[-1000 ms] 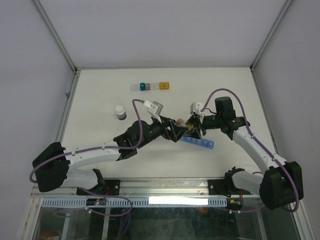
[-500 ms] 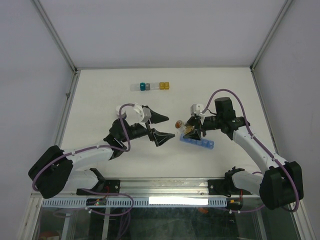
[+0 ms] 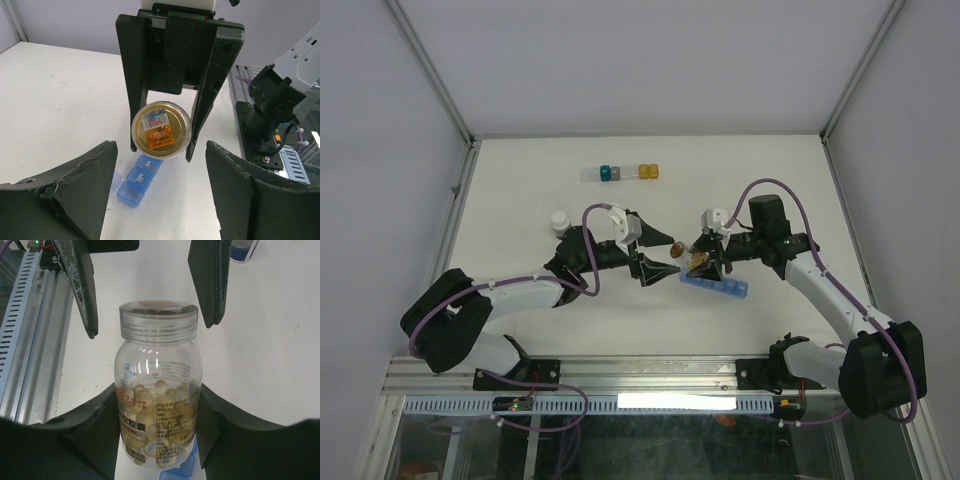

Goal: Sort the pills into containers

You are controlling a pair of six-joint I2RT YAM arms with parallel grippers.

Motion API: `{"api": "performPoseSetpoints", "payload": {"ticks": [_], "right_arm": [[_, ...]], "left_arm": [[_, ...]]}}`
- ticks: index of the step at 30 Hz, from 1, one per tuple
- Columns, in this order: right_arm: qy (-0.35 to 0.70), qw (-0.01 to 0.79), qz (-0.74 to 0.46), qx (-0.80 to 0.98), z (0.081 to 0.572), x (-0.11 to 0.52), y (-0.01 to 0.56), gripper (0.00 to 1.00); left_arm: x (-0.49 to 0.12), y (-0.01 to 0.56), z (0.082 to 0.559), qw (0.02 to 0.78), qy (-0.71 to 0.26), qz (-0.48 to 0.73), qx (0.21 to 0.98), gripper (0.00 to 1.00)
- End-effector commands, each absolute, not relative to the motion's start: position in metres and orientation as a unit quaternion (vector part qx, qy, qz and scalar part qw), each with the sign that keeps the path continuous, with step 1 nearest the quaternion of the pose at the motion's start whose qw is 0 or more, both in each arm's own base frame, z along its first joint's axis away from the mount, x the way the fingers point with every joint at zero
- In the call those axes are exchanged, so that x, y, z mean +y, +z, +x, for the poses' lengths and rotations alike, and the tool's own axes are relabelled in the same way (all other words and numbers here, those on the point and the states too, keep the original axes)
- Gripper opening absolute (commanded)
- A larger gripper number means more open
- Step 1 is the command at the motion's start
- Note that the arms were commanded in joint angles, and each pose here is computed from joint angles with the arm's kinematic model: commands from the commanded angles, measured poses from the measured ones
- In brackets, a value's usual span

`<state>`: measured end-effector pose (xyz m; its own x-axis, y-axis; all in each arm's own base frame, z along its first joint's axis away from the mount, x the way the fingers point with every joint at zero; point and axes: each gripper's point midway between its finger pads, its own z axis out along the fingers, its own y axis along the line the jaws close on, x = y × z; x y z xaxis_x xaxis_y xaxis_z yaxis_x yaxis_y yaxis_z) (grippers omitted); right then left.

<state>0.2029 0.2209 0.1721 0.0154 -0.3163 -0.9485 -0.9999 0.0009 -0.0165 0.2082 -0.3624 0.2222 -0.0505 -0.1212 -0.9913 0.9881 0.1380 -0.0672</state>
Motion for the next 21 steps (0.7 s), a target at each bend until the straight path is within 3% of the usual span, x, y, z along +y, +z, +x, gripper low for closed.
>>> {"api": "performPoseSetpoints", "payload": {"ticks": [1, 16, 21], "right_arm": [[0.412, 0.437, -0.587, 0.542, 0.206, 0.226, 0.191, 0.00], [0.410, 0.437, -0.587, 0.545, 0.208, 0.225, 0.190, 0.00], [0.410, 0.436, -0.586, 0.547, 0.208, 0.225, 0.190, 0.00]], "left_arm": [[-0.366, 0.256, 0.218, 0.597, -0.498, 0.411, 0.476, 0.69], [-0.377, 0.249, 0.229, 0.574, -0.511, 0.393, 0.504, 0.51], [-0.376, 0.254, 0.231, 0.572, -0.518, 0.376, 0.512, 0.36]]}}
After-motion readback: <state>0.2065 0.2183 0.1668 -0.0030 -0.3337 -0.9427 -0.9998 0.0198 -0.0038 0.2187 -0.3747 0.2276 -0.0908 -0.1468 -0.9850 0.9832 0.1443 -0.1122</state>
